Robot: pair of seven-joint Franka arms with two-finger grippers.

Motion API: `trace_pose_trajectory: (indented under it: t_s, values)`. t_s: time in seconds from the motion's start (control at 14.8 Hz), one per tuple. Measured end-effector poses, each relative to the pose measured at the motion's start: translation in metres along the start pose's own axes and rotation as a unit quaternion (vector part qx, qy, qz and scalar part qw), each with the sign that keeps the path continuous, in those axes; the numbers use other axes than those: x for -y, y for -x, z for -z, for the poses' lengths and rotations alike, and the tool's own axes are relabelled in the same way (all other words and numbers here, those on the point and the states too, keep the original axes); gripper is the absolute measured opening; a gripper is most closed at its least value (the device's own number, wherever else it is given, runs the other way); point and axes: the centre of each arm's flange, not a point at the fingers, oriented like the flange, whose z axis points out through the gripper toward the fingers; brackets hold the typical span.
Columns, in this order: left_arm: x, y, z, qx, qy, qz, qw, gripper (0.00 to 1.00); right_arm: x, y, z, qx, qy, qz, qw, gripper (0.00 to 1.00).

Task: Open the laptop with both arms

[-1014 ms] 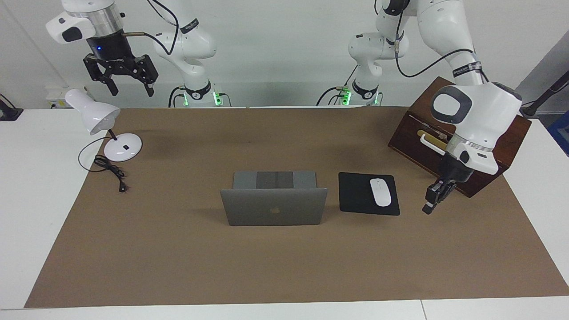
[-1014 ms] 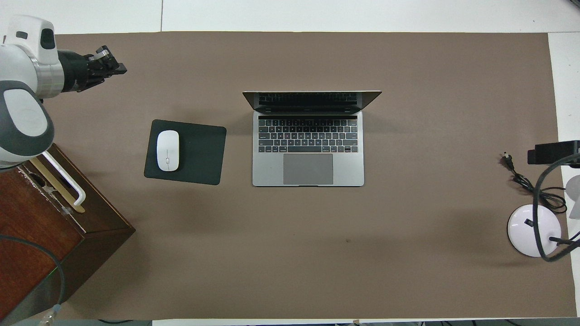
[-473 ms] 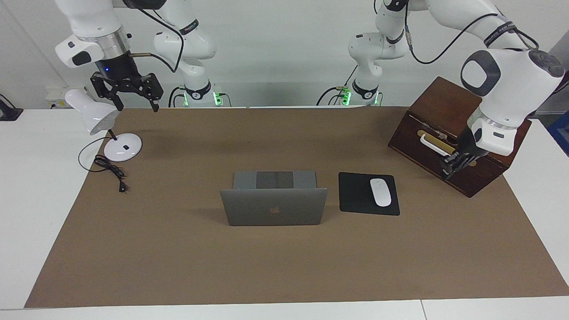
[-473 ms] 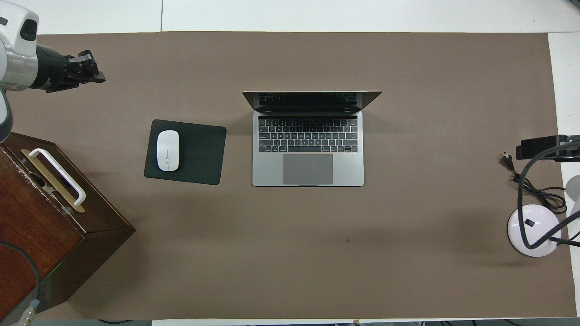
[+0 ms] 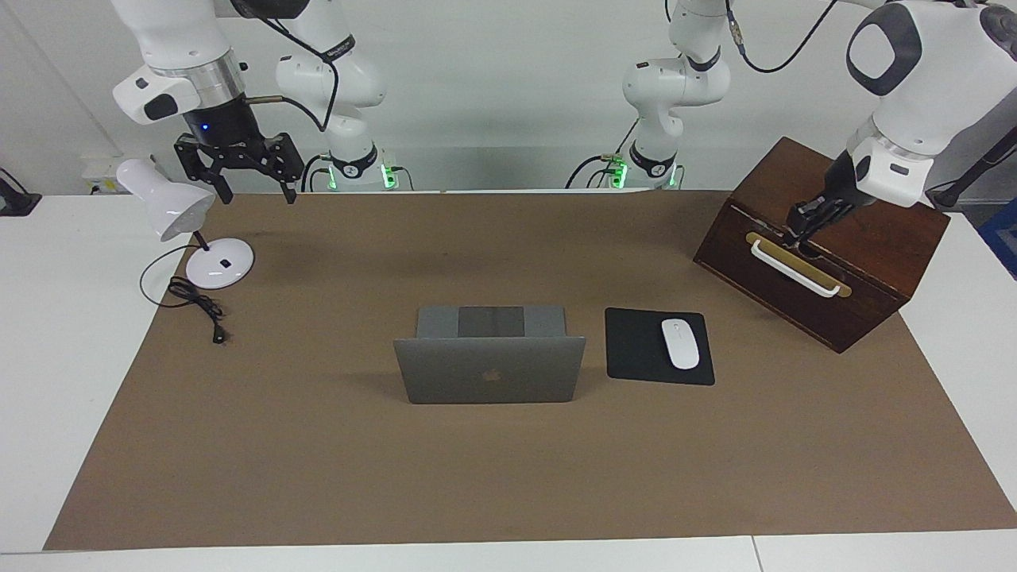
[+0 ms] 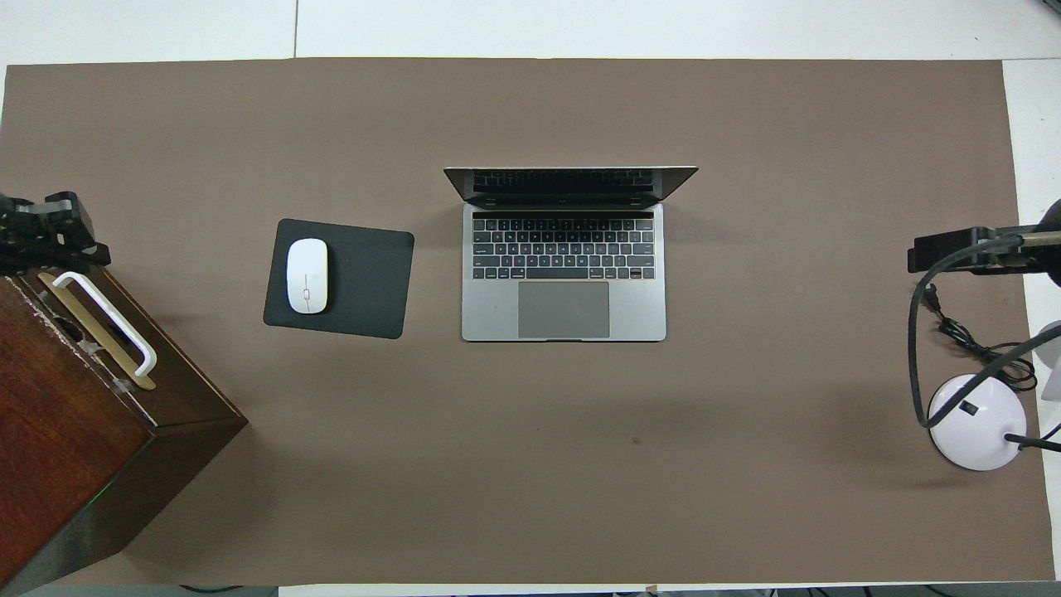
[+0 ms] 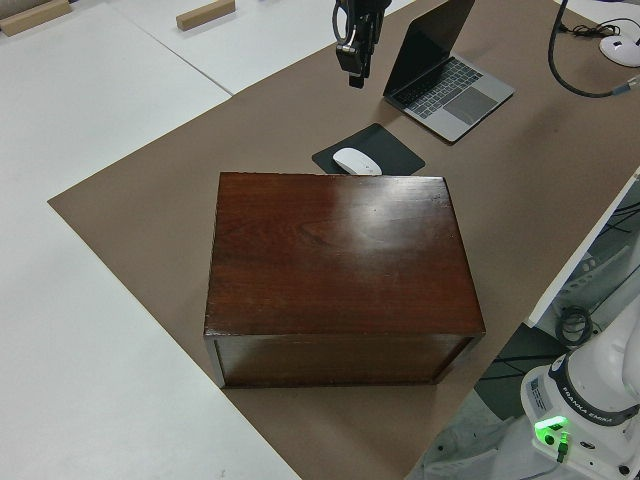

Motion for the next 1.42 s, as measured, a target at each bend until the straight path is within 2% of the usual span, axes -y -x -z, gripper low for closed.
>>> trace_pose_trajectory:
  t_s: [0.07, 0.34, 0.41, 0.61, 0.88, 1.42]
  values:
    - [0.002, 0.007, -0.001, 0.007, -0.003, 0.0, 1.0, 0.52, -0.001, 0.0, 0.0, 0.0, -0.003, -0.001, 1.0, 1.0]
    - [0.004, 0.013, -0.003, 0.012, -0.007, -0.001, 1.0, 0.93, -0.001, 0.0, -0.001, 0.001, -0.004, -0.002, 1.0, 1.0]
    - [0.005, 0.012, -0.002, 0.007, -0.006, 0.001, 1.0, 1.0, -0.001, -0.001, -0.003, 0.003, -0.004, -0.002, 1.0, 1.0]
    - [0.008, 0.007, -0.001, -0.01, -0.003, 0.004, 1.0, 1.0, -0.002, -0.005, -0.013, 0.013, -0.005, -0.003, 1.0, 1.0]
    - [0.008, 0.001, 0.002, -0.036, -0.031, -0.002, 0.999, 1.0, -0.005, -0.009, -0.02, 0.018, -0.006, -0.005, 1.0, 1.0]
    - [-0.01, -0.003, -0.002, -0.038, -0.038, -0.022, 0.998, 1.0, -0.011, -0.01, -0.019, 0.015, 0.001, 0.004, 1.0, 1.0]
